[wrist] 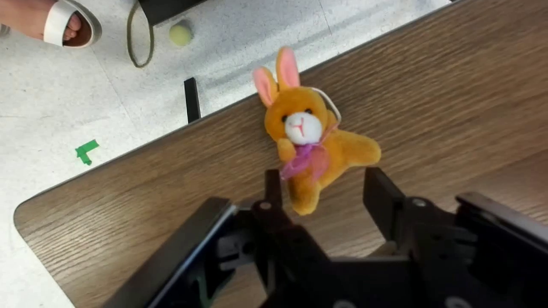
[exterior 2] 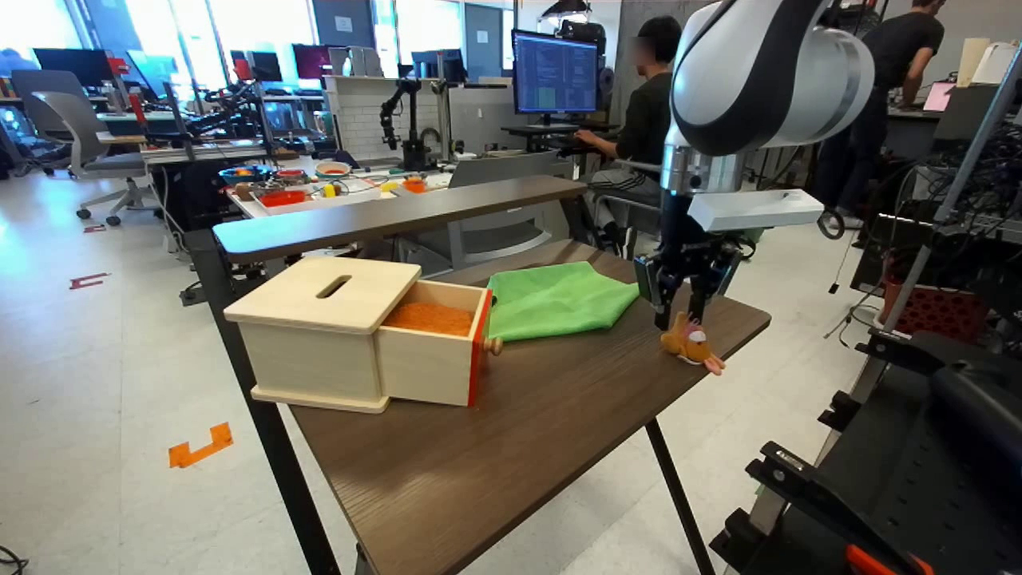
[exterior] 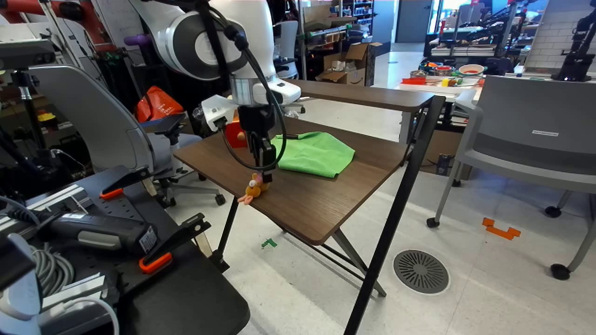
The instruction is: Remove the doll from the drawer
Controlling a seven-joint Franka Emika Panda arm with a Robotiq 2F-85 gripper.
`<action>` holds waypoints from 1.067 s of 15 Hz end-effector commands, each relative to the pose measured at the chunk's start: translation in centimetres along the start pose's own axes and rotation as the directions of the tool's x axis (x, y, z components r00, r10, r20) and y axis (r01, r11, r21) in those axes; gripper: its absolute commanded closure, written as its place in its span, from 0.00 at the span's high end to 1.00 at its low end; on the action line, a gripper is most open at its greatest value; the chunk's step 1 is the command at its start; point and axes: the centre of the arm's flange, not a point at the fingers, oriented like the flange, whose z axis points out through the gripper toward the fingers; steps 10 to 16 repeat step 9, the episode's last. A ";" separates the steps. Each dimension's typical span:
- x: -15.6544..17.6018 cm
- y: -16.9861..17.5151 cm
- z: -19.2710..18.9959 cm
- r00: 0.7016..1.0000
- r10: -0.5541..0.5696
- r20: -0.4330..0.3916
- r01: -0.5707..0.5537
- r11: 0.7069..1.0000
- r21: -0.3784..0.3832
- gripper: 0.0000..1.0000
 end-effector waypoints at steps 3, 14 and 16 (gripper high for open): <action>-1.2 -0.7 -6.1 0.998 0.007 -0.069 -0.005 1.000 0.027 0.99; -0.3 -1.3 -6.7 0.996 -0.017 -0.083 0.020 0.999 0.036 1.00; -0.3 -1.3 -6.7 0.996 -0.017 -0.083 0.020 0.999 0.036 1.00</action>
